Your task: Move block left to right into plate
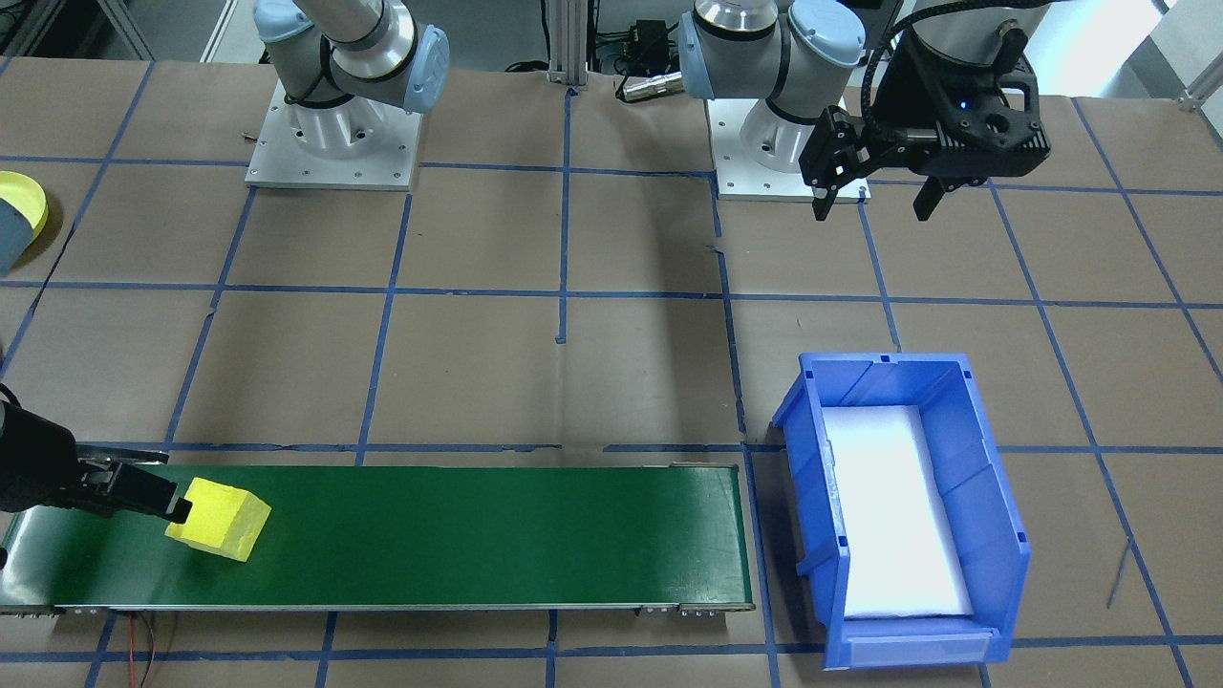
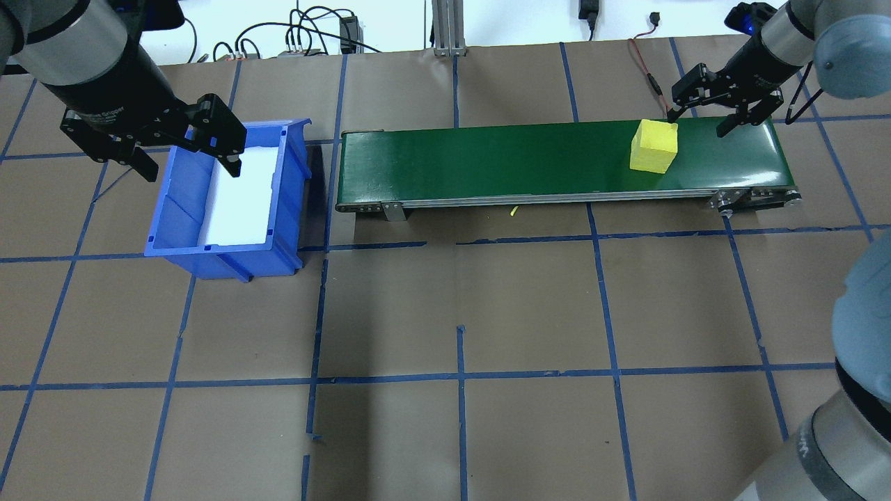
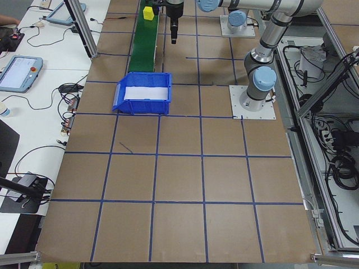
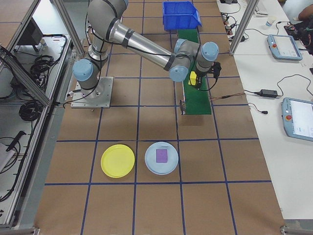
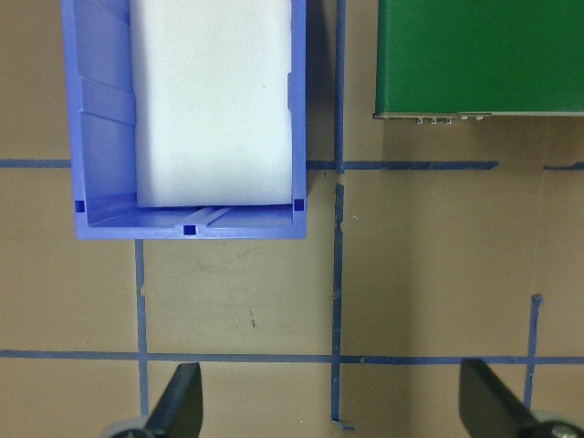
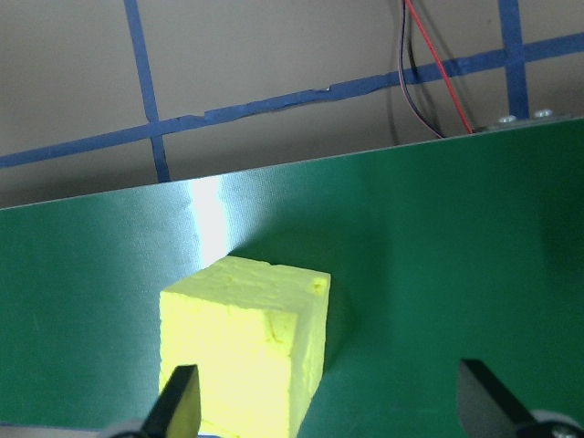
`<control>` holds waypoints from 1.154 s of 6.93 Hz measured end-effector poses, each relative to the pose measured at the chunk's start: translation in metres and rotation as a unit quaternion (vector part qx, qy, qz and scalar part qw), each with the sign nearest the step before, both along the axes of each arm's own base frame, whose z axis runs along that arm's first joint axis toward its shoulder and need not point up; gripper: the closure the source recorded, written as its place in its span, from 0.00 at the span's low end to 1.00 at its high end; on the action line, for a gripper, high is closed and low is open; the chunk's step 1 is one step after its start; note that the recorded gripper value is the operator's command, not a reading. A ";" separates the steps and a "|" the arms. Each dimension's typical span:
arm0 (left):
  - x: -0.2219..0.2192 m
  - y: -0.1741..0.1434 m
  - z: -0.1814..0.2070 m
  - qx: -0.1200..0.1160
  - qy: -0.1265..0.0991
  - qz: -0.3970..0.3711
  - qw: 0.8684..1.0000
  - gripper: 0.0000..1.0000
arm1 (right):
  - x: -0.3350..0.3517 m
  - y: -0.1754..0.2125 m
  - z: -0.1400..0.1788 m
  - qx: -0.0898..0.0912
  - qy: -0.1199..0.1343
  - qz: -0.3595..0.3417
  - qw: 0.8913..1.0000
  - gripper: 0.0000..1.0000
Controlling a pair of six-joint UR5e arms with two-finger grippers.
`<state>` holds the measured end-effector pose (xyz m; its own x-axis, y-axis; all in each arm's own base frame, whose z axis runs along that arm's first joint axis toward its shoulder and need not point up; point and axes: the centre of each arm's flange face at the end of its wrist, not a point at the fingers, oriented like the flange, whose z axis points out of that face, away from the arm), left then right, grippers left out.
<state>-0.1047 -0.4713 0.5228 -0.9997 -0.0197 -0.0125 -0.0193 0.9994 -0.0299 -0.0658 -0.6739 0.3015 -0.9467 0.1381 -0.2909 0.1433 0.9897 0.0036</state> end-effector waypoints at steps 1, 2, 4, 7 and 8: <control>0.000 0.000 0.000 -0.001 0.000 0.000 1.000 0.00 | 0.000 -0.003 -0.009 0.005 -0.008 -0.002 1.000 0.03; 0.000 0.000 0.001 -0.001 0.000 0.000 1.000 0.00 | 0.000 -0.004 -0.015 0.010 -0.013 -0.003 1.000 0.04; 0.001 0.000 0.000 -0.001 0.000 0.000 1.000 0.00 | 0.000 -0.005 -0.020 0.014 -0.016 -0.003 1.000 0.04; 0.001 0.000 0.000 0.000 0.000 0.000 1.000 0.00 | 0.000 -0.004 -0.023 0.016 -0.017 -0.002 1.000 0.14; 0.001 0.000 0.000 -0.001 0.000 0.000 1.000 0.00 | 0.000 -0.003 -0.026 0.019 -0.016 -0.001 1.000 0.18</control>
<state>-0.1034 -0.4717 0.5229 -0.9997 -0.0194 -0.0126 -0.0190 0.9993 -0.0311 -0.0660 -0.6769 0.2759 -0.9368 0.1516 -0.3152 0.1446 0.9884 0.0455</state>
